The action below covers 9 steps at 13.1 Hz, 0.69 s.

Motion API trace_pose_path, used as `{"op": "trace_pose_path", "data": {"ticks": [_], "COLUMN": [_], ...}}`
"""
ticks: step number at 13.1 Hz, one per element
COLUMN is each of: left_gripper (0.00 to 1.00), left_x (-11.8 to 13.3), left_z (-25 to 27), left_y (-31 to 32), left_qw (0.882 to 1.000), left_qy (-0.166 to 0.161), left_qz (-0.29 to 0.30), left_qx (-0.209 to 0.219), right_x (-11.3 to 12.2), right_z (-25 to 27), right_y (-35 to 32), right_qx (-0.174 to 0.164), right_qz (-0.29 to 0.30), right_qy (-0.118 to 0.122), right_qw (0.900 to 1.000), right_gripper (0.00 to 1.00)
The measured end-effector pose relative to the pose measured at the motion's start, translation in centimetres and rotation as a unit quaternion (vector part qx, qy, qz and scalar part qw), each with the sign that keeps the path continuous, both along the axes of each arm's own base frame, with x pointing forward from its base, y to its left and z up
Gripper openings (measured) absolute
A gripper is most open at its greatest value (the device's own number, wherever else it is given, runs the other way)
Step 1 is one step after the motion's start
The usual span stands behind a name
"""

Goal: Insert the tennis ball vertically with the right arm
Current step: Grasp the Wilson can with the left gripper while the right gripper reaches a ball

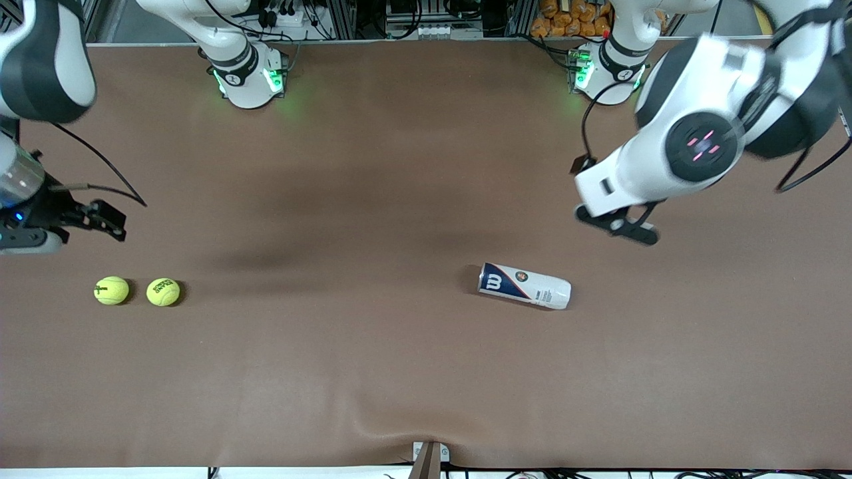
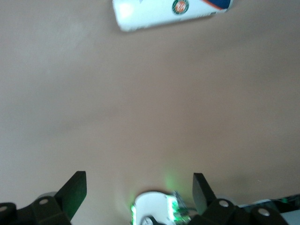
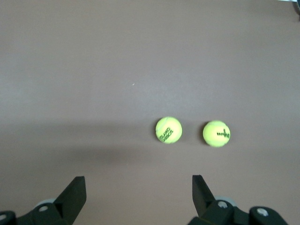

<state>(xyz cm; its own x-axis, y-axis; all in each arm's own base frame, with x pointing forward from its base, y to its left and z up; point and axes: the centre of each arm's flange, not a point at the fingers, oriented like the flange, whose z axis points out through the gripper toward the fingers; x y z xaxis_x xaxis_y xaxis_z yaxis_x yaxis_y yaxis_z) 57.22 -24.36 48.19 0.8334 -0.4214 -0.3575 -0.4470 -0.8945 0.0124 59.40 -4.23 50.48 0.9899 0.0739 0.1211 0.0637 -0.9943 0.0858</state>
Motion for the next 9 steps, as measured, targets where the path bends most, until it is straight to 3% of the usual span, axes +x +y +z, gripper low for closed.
{"op": "trace_pose_path", "data": {"ticks": [4, 9], "left_gripper": [1.00, 1.00], "left_x": [1.6, 1.3], "left_z": [-7.9, -16.5], "left_y": [-5.0, -10.7], "left_qw": [0.989, 0.943], "left_qy": [-0.012, -0.013], "left_qz": [-0.148, -0.329], "left_qx": [0.014, 0.052], "right_x": [0.4, 0.9], "right_z": [-5.8, -12.1], "right_y": [-2.4, -4.1], "right_qx": [-0.002, -0.003], "right_qz": [-0.001, 0.002], "right_qy": [-0.006, -0.016], "right_qw": [1.000, 1.000], "right_gripper": [1.00, 1.00]}}
